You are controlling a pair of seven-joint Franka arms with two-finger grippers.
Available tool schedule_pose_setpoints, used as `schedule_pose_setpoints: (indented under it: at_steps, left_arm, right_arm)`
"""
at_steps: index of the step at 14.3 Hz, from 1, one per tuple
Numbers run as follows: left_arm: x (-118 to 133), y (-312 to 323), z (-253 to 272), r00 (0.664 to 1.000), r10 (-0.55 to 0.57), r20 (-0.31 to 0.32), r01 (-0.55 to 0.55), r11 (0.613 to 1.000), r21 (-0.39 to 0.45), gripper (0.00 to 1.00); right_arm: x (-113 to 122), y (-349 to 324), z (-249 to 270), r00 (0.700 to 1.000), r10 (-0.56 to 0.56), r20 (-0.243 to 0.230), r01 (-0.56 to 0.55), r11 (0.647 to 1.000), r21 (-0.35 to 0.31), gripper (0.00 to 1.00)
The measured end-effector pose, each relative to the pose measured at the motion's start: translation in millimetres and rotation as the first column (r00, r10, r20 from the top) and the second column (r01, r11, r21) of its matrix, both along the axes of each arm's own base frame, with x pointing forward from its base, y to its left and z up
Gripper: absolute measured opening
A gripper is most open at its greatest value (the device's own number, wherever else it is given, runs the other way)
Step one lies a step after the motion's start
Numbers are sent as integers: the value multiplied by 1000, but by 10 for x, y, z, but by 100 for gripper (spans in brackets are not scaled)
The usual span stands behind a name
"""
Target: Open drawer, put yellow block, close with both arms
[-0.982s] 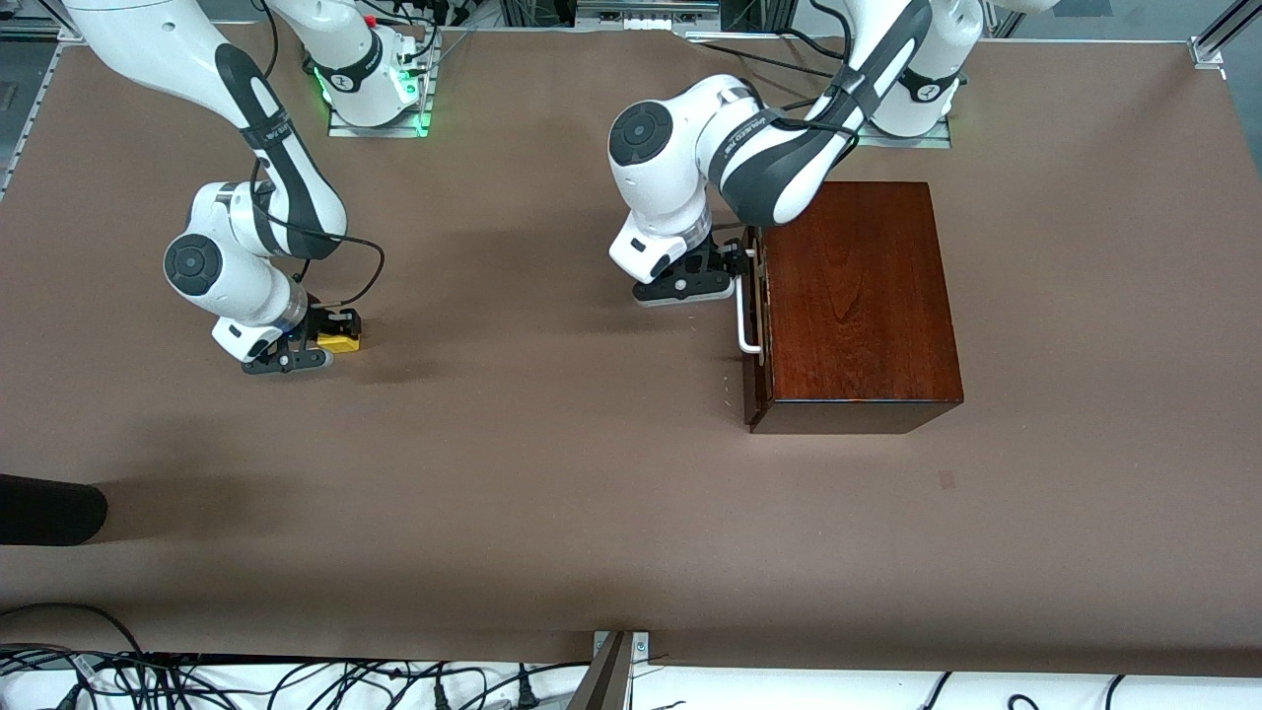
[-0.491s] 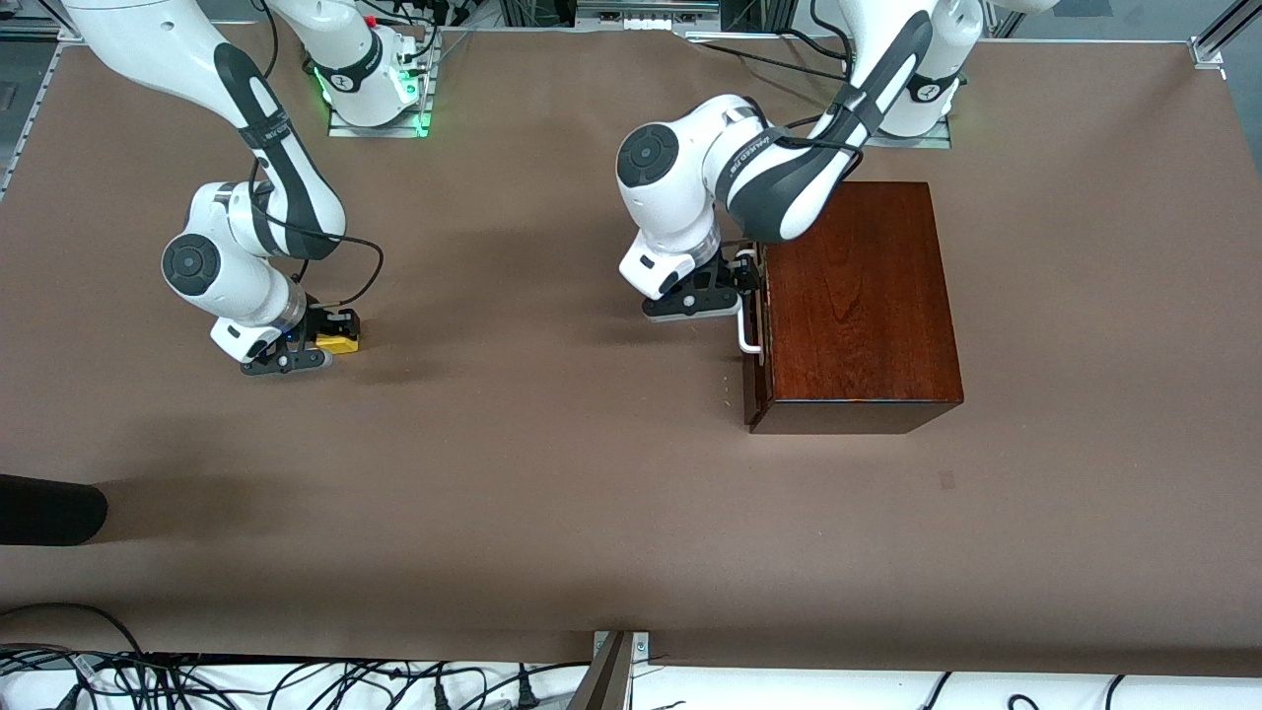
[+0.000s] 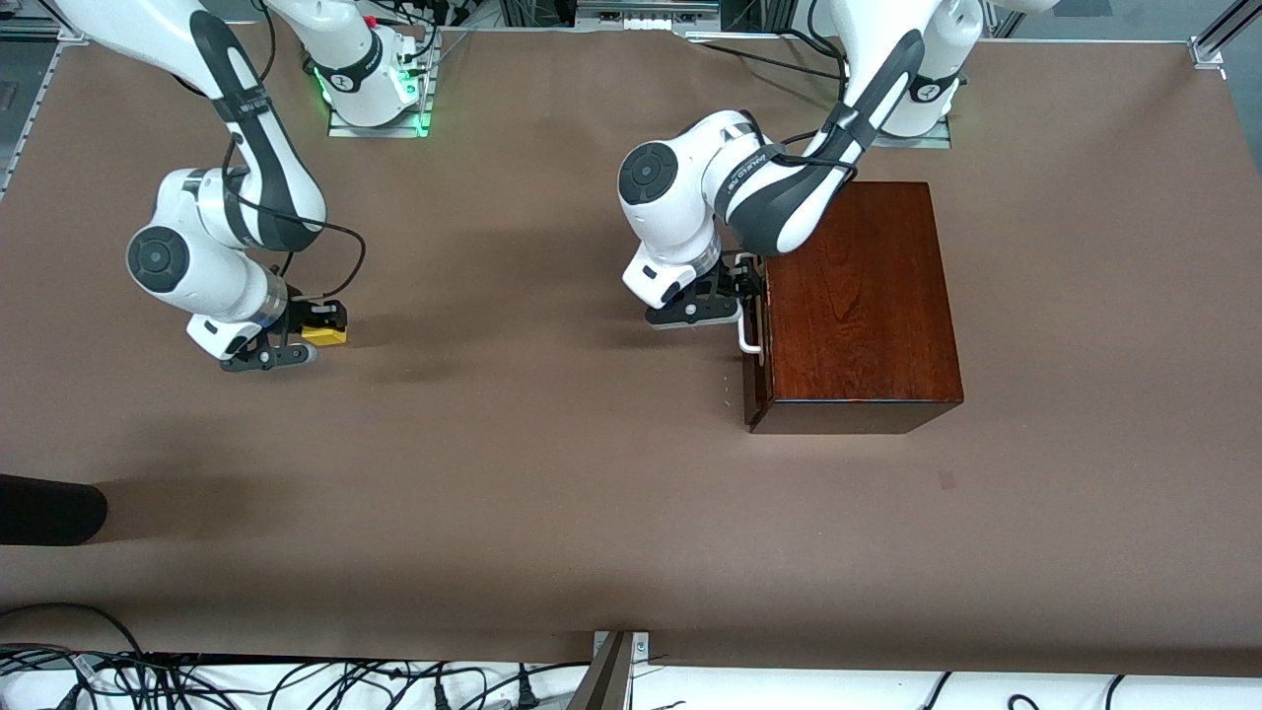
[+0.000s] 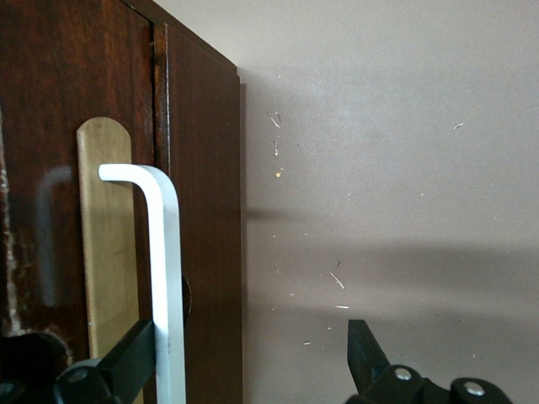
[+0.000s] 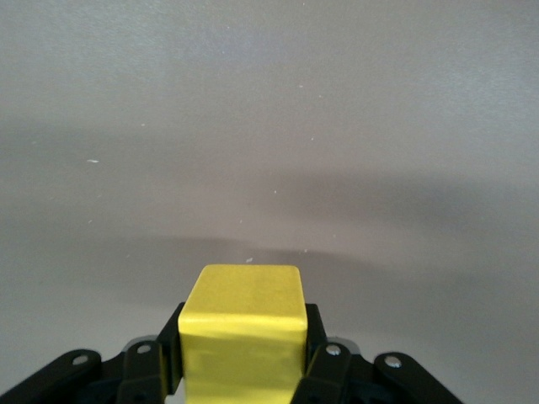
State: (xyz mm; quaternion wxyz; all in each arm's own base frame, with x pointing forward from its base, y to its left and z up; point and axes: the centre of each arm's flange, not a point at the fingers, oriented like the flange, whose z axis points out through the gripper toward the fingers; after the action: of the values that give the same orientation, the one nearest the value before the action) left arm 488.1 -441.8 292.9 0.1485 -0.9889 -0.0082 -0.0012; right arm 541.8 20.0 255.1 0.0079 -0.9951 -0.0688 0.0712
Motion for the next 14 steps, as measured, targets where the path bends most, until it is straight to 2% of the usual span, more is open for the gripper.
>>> schedule_pose_setpoints:
  at_steps: [5,14]
  left_arm:
    - [-23,4,-40,1000,-3,-5,3,1000,3,100]
    - [-72,-70,-120,1000,-18,-4,18,1000,-8,100]
  right_arm:
    - [89,-3,324,999,0,-34,0,1000,2,56]
    - [215,-54,695,999,-9,-45,9,1000,2,56]
